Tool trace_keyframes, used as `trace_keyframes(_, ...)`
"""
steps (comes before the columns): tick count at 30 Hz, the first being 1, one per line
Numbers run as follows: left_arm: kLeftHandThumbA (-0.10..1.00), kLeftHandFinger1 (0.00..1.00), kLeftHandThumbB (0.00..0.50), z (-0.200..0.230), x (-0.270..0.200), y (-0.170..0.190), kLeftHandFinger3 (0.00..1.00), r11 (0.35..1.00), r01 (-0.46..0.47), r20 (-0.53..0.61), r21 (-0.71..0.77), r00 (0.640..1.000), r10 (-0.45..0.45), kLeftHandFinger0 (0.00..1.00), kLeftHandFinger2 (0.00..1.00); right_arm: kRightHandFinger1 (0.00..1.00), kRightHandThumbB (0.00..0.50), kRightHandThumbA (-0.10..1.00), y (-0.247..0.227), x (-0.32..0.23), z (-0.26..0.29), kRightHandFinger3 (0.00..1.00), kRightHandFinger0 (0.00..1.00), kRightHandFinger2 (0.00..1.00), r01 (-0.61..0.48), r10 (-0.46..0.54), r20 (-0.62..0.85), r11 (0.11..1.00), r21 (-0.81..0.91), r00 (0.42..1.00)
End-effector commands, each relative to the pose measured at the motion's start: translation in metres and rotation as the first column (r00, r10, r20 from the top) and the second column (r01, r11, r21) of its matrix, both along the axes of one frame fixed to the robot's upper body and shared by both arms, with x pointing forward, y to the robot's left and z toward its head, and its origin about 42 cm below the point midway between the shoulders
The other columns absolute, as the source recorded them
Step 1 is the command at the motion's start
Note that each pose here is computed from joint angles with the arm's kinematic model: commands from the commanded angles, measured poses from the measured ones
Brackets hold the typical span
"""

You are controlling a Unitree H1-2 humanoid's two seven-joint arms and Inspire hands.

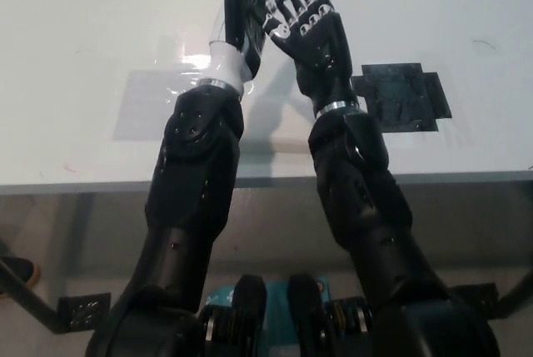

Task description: A stack of napkins is kept in the middle of the table close to the robot and the robot places both its hands sideways on the stack. Then it moves its hands away from each other while pressing down on the napkins to make them smooth

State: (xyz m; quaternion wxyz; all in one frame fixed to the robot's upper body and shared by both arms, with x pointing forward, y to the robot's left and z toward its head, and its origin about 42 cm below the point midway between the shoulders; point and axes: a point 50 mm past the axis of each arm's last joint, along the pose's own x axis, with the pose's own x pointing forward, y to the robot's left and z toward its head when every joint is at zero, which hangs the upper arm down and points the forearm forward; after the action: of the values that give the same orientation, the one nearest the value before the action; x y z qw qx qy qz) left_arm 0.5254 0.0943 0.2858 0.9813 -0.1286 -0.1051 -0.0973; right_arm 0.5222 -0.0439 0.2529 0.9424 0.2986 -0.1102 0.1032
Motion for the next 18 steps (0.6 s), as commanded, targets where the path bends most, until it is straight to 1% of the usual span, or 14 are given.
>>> trace_keyframes(1, 1.0, 1.0, 0.313, 0.023, 0.012, -0.004, 1.0, 0.999, -0.035, 0.079, -0.005, 0.996, 0.035, 1.0, 1.0, 1.0, 0.234, 1.0, 0.011, 0.01, 0.038, 1.0, 1.0, 1.0, 0.021, -0.027, 0.118, 0.998, 0.055, 0.993)
trace_keyframes(5, 1.0, 1.0, 0.318, 0.007, 0.021, -0.003, 1.0, 0.998, -0.057, 0.032, 0.023, 0.998, 0.056, 1.0, 1.0, 1.0, 0.239, 1.0, 0.011, 0.014, 0.028, 1.0, 1.0, 1.0, 0.023, -0.026, 0.082, 0.999, 0.047, 0.996)
trace_keyframes(6, 1.0, 1.0, 0.334, 0.001, 0.023, -0.003, 1.0, 0.998, -0.058, 0.005, 0.02, 0.998, 0.058, 1.0, 1.0, 1.0, 0.238, 1.0, 0.012, 0.015, 0.026, 1.0, 1.0, 1.0, 0.013, -0.018, 0.065, 0.997, 0.076, 0.998)
trace_keyframes(7, 1.0, 1.0, 0.339, -0.001, 0.024, -0.003, 1.0, 0.998, -0.059, -0.003, 0.017, 0.998, 0.059, 1.0, 1.0, 1.0, 0.238, 1.0, 0.012, 0.015, 0.025, 1.0, 1.0, 1.0, 0.01, -0.015, 0.059, 0.996, 0.088, 0.998)
trace_keyframes(8, 1.0, 1.0, 0.314, -0.008, 0.026, -0.002, 1.0, 0.998, -0.064, -0.032, 0.017, 0.997, 0.065, 1.0, 1.0, 1.0, 0.238, 1.0, 0.013, 0.016, 0.021, 1.0, 1.0, 1.0, 0.0, -0.003, 0.035, 0.995, 0.104, 0.999)
trace_keyframes(9, 1.0, 1.0, 0.306, -0.011, 0.027, -0.001, 1.0, 0.997, -0.072, -0.046, 0.012, 0.996, 0.073, 1.0, 1.0, 1.0, 0.239, 1.0, 0.014, 0.016, 0.02, 1.0, 1.0, 1.0, -0.004, 0.002, 0.022, 0.994, 0.11, 1.0)
trace_keyframes(10, 1.0, 1.0, 0.294, -0.018, 0.028, -0.001, 1.0, 0.997, -0.08, -0.068, 0.009, 0.994, 0.08, 1.0, 1.0, 1.0, 0.225, 1.0, 0.016, 0.017, 0.016, 1.0, 1.0, 1.0, -0.01, 0.011, -0.005, 0.99, 0.138, 1.0)
trace_keyframes(13, 1.0, 1.0, 0.29, -0.033, 0.028, -0.001, 1.0, 0.996, -0.08, -0.093, 0.029, 0.992, 0.082, 1.0, 1.0, 1.0, 0.207, 1.0, 0.017, 0.016, 0.007, 1.0, 1.0, 1.0, -0.032, 0.044, -0.055, 0.979, 0.199, 0.998)
trace_keyframes(14, 1.0, 1.0, 0.288, -0.039, 0.028, 0.0, 1.0, 0.995, -0.084, -0.1, 0.06, 0.991, 0.09, 1.0, 1.0, 1.0, 0.21, 1.0, 0.017, 0.016, 0.003, 1.0, 1.0, 1.0, -0.03, 0.046, -0.077, 0.979, 0.2, 0.996)
trace_keyframes(16, 1.0, 1.0, 0.269, -0.05, 0.026, 0.003, 1.0, 0.985, -0.1, -0.109, 0.142, 0.987, 0.116, 1.0, 1.0, 1.0, 0.215, 1.0, 0.016, 0.016, -0.006, 1.0, 1.0, 1.0, -0.019, 0.044, -0.127, 0.982, 0.188, 0.991)
trace_keyframes(17, 1.0, 1.0, 0.283, -0.056, 0.025, 0.005, 1.0, 0.978, -0.106, -0.119, 0.18, 0.984, 0.129, 1.0, 1.0, 1.0, 0.213, 1.0, 0.016, 0.016, -0.01, 1.0, 1.0, 1.0, -0.017, 0.048, -0.15, 0.98, 0.197, 0.988)
trace_keyframes(18, 1.0, 1.0, 0.314, -0.065, 0.023, 0.008, 1.0, 0.975, -0.101, -0.143, 0.199, 0.981, 0.131, 1.0, 1.0, 1.0, 0.202, 1.0, 0.015, 0.015, -0.016, 1.0, 1.0, 1.0, -0.016, 0.056, -0.179, 0.976, 0.216, 0.982)
